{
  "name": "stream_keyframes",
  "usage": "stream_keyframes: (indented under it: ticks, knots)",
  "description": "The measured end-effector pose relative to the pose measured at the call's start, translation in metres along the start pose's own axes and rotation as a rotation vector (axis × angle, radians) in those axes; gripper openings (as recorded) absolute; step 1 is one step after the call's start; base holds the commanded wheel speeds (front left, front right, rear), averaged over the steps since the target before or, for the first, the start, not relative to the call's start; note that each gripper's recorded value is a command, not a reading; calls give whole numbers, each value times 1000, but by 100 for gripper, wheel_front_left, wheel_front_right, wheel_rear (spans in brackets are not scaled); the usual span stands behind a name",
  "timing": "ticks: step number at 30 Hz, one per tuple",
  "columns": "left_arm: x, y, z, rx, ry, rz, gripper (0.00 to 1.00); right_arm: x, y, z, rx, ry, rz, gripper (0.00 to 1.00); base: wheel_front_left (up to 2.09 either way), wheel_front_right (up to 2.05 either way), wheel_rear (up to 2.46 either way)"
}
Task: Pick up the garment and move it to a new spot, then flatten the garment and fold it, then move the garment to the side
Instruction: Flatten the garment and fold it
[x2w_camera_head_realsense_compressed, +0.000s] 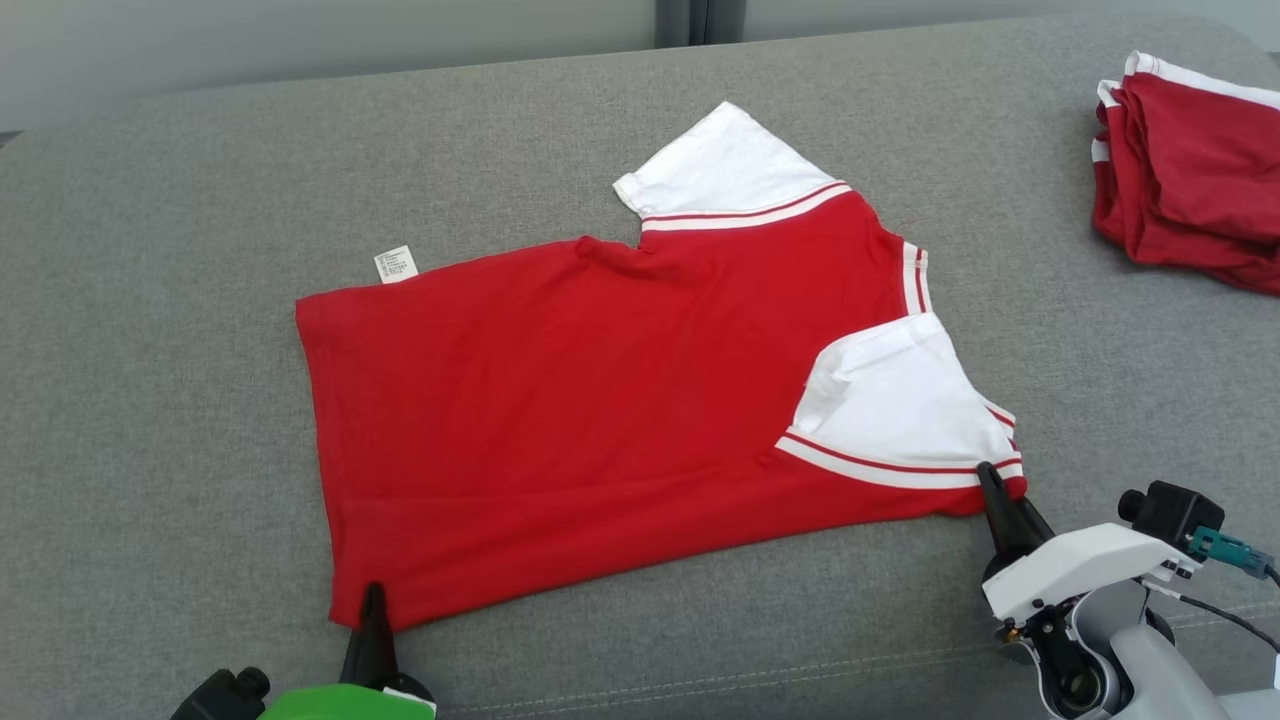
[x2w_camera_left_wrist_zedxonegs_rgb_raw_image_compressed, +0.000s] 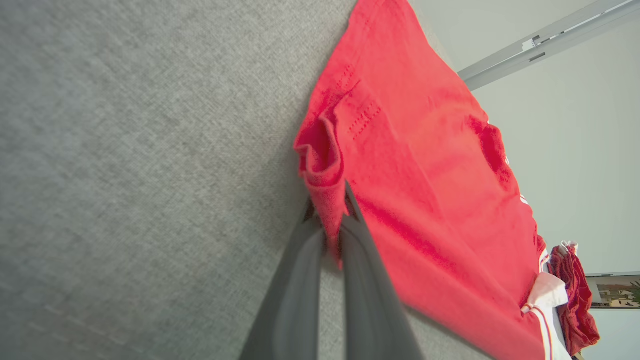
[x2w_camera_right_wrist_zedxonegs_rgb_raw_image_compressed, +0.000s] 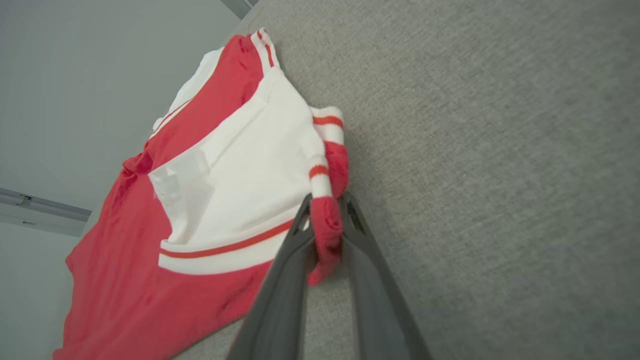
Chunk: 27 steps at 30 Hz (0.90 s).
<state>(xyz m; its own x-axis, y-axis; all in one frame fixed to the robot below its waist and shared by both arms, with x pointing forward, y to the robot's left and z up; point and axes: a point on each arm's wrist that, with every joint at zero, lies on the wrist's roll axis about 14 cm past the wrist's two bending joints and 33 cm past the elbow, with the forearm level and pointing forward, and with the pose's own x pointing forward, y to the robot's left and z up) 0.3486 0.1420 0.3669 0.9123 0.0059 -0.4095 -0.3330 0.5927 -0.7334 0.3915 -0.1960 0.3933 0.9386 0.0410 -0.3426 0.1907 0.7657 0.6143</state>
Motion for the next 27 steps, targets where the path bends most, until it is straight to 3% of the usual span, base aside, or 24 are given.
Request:
stream_keyframes:
  ticks: [1, 2, 8, 12, 19, 27]
  knots:
    - [-1, 1, 0, -2, -2, 3, 100, -1, 1, 0, 3, -2, 1, 66, 0, 0, 0]
    - [-2, 3, 1, -6, -6, 9, 100, -2, 0, 0, 3, -3, 0, 100, 0, 0, 0]
    - [-8, 15, 16, 0, -55, 49, 100, -12, -14, 11, -27, -43, -30, 100, 0, 0, 0]
    - [-6, 13, 36, 57, -112, 42, 100, -14, -22, 32, -64, -93, -41, 100, 0, 0, 0]
    - [19, -29, 75, 246, -179, -95, 100, -10, -15, 64, -136, -158, -16, 100, 0, 0, 0]
    - [63, -73, 83, 512, -75, -212, 100, 11, 16, 82, -211, -165, 59, 100, 0, 0, 0]
